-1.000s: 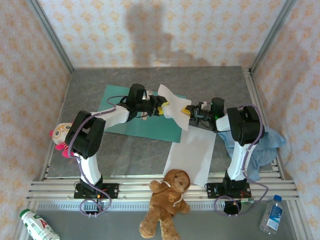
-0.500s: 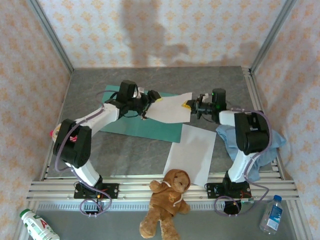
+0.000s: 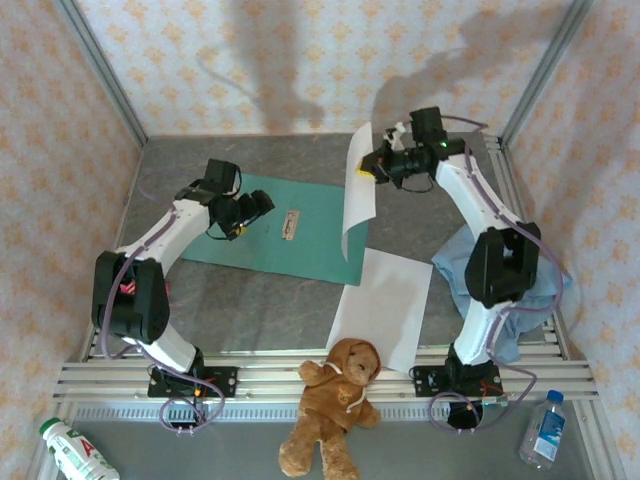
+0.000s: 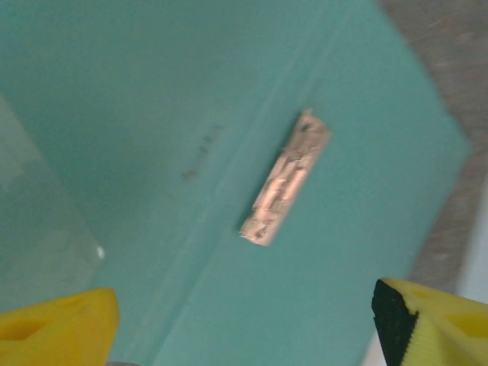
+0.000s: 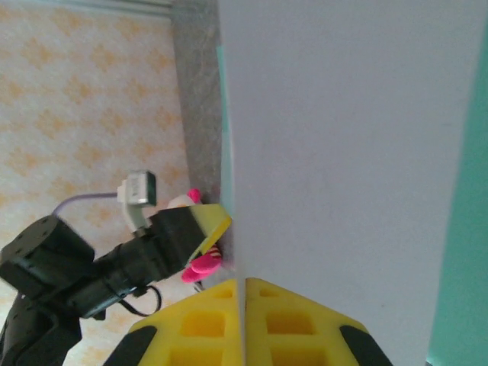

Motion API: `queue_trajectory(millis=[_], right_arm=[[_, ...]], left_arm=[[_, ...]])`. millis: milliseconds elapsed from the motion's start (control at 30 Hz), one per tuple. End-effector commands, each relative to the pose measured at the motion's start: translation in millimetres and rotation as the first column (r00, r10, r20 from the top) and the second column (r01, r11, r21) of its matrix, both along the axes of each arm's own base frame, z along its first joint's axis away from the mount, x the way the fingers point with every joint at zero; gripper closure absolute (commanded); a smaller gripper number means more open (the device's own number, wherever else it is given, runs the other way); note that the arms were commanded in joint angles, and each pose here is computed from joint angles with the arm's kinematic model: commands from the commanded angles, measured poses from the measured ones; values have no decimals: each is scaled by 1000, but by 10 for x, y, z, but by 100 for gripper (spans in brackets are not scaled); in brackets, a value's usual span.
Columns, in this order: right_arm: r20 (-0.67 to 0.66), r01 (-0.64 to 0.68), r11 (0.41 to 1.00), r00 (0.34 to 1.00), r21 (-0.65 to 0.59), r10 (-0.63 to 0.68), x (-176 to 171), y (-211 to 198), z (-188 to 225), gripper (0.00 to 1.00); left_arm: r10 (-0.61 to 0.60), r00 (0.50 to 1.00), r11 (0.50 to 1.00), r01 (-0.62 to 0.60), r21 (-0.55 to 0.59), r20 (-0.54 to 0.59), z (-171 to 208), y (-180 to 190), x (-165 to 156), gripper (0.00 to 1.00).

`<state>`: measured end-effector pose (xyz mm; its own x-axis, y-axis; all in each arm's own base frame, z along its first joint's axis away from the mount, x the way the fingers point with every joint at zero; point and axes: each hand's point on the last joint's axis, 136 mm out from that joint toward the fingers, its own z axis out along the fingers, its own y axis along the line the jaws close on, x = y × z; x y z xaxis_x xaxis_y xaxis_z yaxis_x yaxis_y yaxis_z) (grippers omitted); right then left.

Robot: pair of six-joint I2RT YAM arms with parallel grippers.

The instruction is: Put the files into the folder

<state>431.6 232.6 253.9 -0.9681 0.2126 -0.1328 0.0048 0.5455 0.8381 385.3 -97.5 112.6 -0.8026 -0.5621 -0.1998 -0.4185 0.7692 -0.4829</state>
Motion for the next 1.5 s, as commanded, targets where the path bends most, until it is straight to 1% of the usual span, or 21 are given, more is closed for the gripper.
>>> queue_trajectory(millis=[0, 100, 167, 367, 467, 533, 633, 733, 800, 900, 967, 1000, 1100, 1200, 1333, 1400, 1467], right_arm=[[5, -71, 990, 997, -118, 73, -73, 167, 63, 100], [66, -98, 987, 992, -125, 107, 39, 383, 252, 100], [107, -111, 987, 987, -113, 123, 120, 519, 360, 100], [243, -127, 991, 961, -41, 134, 389, 728, 681, 100], [283, -136, 990, 949, -36, 141, 443, 739, 743, 100], [288, -129, 991, 948, -44, 136, 481, 713, 714, 100], [284, -139, 989, 948, -43, 145, 522, 677, 644, 100], [316, -152, 987, 935, -48, 159, 585, 634, 626, 100], [330, -136, 990, 933, -40, 142, 671, 567, 632, 100], [337, -126, 992, 934, -4, 120, 778, 482, 664, 100], [334, -119, 993, 936, -8, 115, 809, 455, 638, 100], [335, -124, 992, 935, -7, 120, 802, 464, 636, 100], [339, -133, 991, 933, 0, 125, 788, 531, 646, 100], [372, -169, 985, 916, 17, 151, 718, 701, 742, 100], [410, -206, 978, 895, 35, 174, 613, 936, 864, 100], [421, -237, 970, 886, 48, 195, 540, 1053, 905, 100], [435, -268, 963, 872, 35, 227, 448, 1170, 895, 100]], left_arm=[[-15, 995, 994, 26, 106, -101, -355, 149, -219, 15], [3, 991, 988, 18, 156, -137, -474, 246, -295, 15], [13, 985, 987, 14, 158, -173, -550, 261, -328, 15], [54, 965, 998, -44, 45, -256, -799, 95, -409, 18], [64, 961, 995, -81, -53, -268, -893, -80, -378, 20], [50, 963, 993, -76, -89, -264, -912, -220, -317, 21], [14, 968, 993, -43, -110, -251, -927, -436, -216, 21], [-11, 972, 989, -23, -144, -234, -975, -687, -107, 22], [-21, 969, 990, -15, -142, -248, -1062, -806, -91, 22], [-29, 974, 983, -12, -181, -226, -1048, -964, -56, 23], [-4, 979, 989, -26, -146, -203, -1010, -878, -70, 24], [1, 986, 990, -24, -139, -168, -890, -840, -48, 23], [11, 989, 991, -31, -127, -151, -789, -701, -64, 24], [17, 992, 994, -31, -108, -127, -656, -517, -98, 23], [38, 996, 989, -50, -142, -86, -479, -299, -140, 23], [46, 996, 992, -55, -115, -82, -429, -154, -186, 23], [69, 995, 993, -76, -87, -76, -420, 29, -226, 23]])
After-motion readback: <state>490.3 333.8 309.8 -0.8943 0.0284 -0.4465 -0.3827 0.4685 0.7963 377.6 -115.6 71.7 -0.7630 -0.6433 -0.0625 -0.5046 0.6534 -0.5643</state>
